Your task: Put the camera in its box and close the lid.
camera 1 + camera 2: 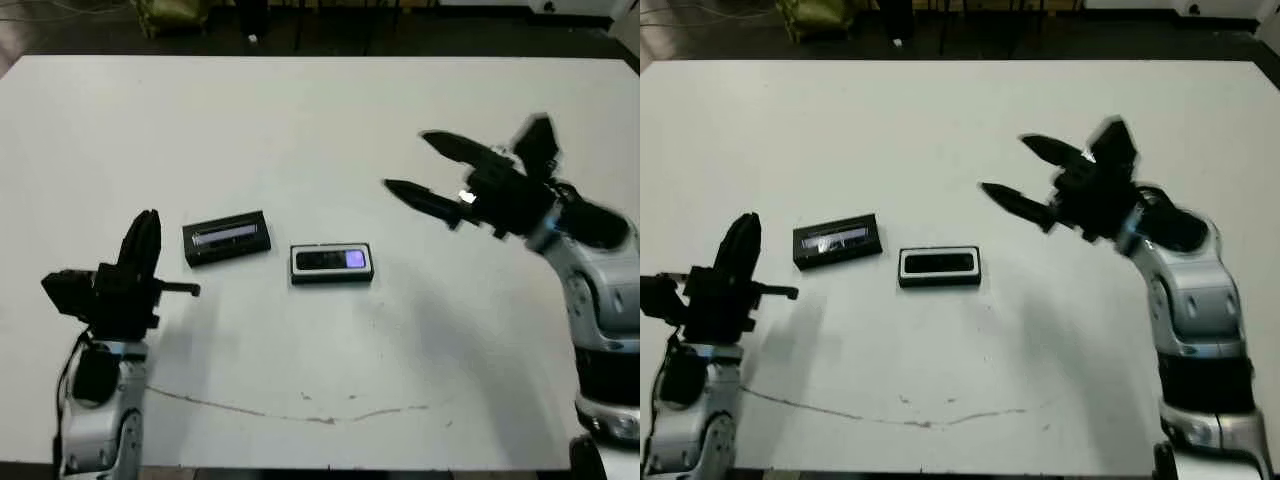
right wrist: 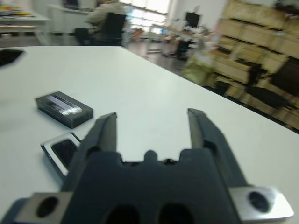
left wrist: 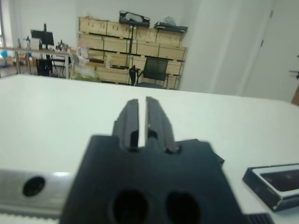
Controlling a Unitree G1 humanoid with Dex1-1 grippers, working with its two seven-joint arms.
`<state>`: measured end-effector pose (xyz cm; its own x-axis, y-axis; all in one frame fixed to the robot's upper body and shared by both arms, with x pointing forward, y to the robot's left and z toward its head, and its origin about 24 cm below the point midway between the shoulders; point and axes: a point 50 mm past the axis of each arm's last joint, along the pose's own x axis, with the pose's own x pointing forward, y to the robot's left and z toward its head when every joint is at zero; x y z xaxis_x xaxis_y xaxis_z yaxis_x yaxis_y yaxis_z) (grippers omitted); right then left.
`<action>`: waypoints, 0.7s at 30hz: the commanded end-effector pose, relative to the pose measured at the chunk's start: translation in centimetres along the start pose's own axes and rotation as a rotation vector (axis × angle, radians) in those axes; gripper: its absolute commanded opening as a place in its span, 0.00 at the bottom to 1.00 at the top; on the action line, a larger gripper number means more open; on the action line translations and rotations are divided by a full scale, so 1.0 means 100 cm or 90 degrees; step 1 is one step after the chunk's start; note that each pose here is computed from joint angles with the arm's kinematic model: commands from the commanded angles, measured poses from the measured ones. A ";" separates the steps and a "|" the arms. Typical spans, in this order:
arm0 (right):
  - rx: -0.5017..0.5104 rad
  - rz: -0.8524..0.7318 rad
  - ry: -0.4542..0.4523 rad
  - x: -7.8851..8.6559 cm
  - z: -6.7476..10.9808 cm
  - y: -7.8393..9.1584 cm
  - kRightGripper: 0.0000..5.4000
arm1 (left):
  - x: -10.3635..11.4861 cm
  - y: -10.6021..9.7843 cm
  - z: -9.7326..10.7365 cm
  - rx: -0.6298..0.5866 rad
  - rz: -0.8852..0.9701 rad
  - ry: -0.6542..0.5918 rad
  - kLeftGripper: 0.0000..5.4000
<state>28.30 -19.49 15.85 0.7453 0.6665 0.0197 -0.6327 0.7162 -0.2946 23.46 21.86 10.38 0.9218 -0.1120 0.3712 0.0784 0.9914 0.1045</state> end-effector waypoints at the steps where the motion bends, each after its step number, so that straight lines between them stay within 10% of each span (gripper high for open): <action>1: 0.010 -0.021 -0.001 -0.023 -0.019 0.002 0.38 | 0.011 0.013 0.015 0.070 -0.037 0.014 0.00; 10: 0.134 -0.089 -0.040 -0.052 -0.034 0.018 0.00 | 0.058 0.051 0.044 0.142 -0.303 0.129 0.11; 21: 0.149 -0.096 -0.045 -0.052 -0.030 0.022 0.00 | 0.103 0.054 0.028 0.173 -0.619 0.286 0.61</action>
<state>23.71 -21.89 12.49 0.8221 0.5533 0.1340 -0.5500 0.8327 -0.0645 31.98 25.77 18.31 0.6097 -0.7423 -0.2779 0.7725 0.4778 0.4184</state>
